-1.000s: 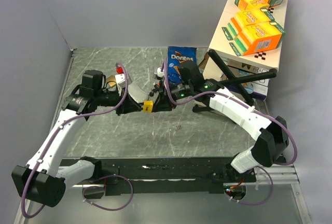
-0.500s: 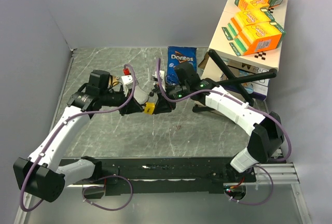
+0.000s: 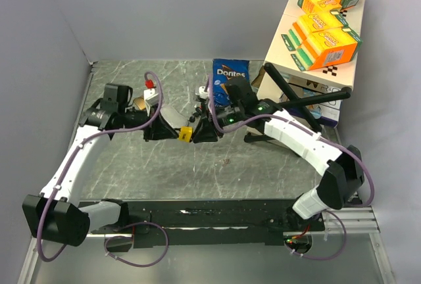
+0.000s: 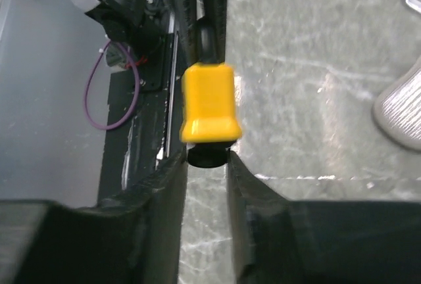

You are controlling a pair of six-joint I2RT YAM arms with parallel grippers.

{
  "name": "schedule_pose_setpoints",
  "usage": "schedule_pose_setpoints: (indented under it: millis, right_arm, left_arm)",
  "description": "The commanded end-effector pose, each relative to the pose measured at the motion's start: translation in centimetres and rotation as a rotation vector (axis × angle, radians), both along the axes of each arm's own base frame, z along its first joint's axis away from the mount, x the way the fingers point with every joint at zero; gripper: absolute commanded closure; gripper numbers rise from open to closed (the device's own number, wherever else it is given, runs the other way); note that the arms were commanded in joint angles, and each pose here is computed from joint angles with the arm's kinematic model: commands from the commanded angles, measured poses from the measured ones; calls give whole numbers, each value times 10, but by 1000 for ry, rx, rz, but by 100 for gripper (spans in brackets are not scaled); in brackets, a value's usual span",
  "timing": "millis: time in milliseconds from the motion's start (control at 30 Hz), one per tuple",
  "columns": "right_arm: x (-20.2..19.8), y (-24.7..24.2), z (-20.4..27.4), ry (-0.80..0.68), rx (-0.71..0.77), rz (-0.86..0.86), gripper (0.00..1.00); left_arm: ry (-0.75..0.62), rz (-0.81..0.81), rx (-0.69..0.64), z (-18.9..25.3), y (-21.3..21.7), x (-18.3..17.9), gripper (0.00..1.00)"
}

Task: Lock with the key
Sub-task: Place the lock at the center of the board.

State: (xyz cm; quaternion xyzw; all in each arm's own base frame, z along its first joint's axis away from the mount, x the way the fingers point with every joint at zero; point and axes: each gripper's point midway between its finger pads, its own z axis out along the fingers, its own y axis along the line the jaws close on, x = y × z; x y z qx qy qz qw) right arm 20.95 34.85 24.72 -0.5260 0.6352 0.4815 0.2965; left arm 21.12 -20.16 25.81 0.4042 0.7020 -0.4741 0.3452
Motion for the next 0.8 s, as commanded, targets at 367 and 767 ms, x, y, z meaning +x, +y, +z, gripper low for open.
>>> schedule_pose_setpoints:
  millis: [367,767]
  right_arm:
    - [-11,-36,44,-232,106,42,33]
    - [-16,-9,56,-155,176,40,69]
  left_arm:
    - [-144,-176,-172,57,0,-28,99]
    - [-179,-116,-170,62,-8,-27,99]
